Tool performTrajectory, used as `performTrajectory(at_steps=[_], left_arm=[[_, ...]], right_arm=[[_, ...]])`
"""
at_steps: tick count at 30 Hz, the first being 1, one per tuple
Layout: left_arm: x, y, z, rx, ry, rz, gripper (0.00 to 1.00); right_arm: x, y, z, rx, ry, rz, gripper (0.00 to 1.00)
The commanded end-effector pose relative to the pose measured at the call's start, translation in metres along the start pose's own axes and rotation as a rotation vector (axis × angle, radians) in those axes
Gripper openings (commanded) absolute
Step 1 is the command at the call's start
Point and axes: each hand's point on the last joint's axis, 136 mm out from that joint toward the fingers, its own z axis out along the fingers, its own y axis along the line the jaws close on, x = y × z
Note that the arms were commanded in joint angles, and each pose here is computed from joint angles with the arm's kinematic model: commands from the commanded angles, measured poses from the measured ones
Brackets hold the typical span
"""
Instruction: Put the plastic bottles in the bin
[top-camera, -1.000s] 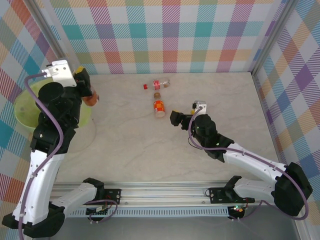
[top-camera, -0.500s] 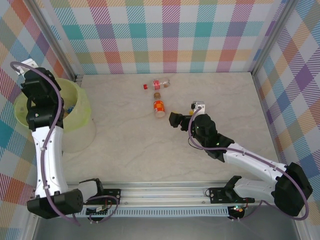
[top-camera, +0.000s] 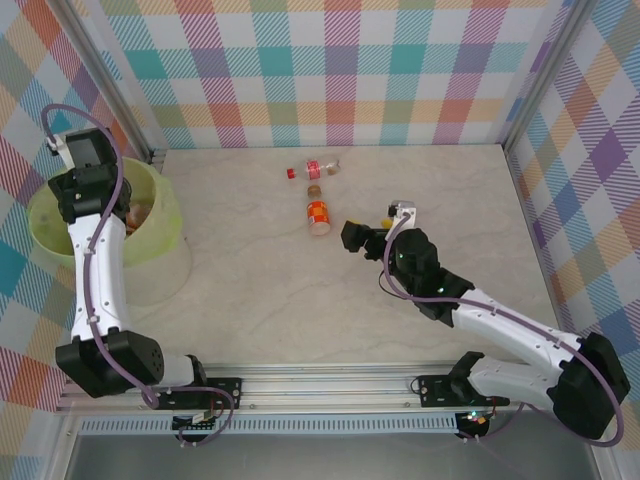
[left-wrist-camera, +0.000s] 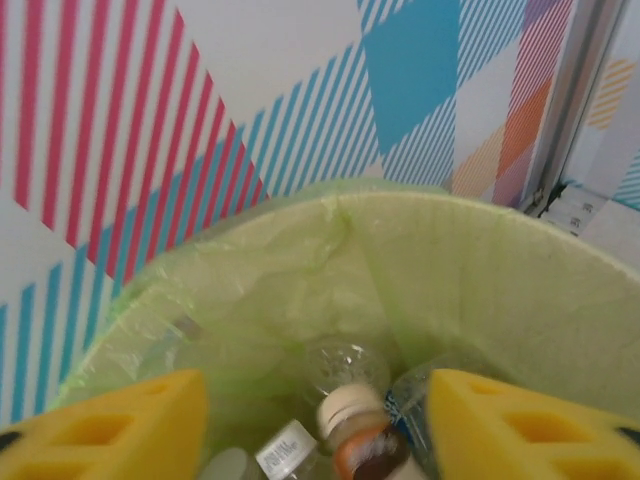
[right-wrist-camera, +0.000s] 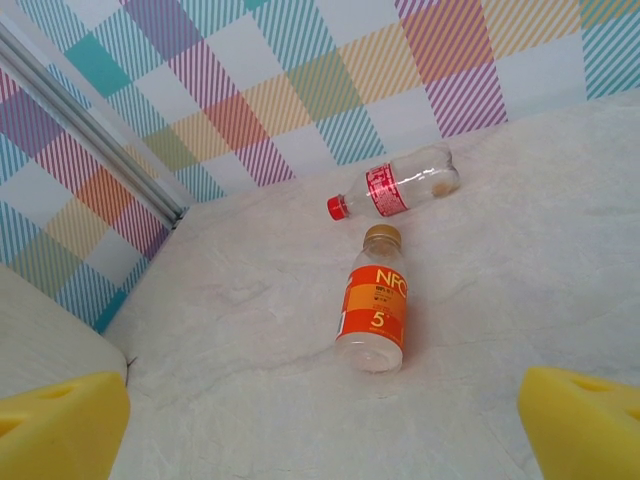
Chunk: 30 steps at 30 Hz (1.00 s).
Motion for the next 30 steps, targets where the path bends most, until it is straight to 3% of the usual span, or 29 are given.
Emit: performTrajectory(at_steps=[1,5,8,12,22,30], left_arm=[[-0.004,0.010,-0.003,-0.031,0.036,-0.033,0.72],[-0.012,0.001,-0.010,0.042,0.034,-0.081,0.85],[-0.018,-0.015,-0.022,0.168,0.013,-0.132,0.91],[-0.024,-0.041,-0.041,0.358,-0.009,-0.209,0.95],[-0.038,-0.080,-0.098,0.576,-0.077,-0.242,1.00],[-0.023,-0.172,-0.190,0.861,-0.089,-0.062,1.00]], right_arm=[[-0.007,0.001,-0.005,-0.003,-0.038,0.017,1.00],[-0.006,-0.003,-0.006,0.009,-0.042,0.022,1.00],[-0.005,-0.006,-0.005,0.023,-0.047,0.028,1.00],[-0.008,-0.012,-0.004,0.055,-0.064,0.052,1.00],[-0.001,-0.022,-0.004,0.108,-0.042,0.053,1.00],[0.002,-0.024,-0.001,0.116,-0.039,0.064,1.00]])
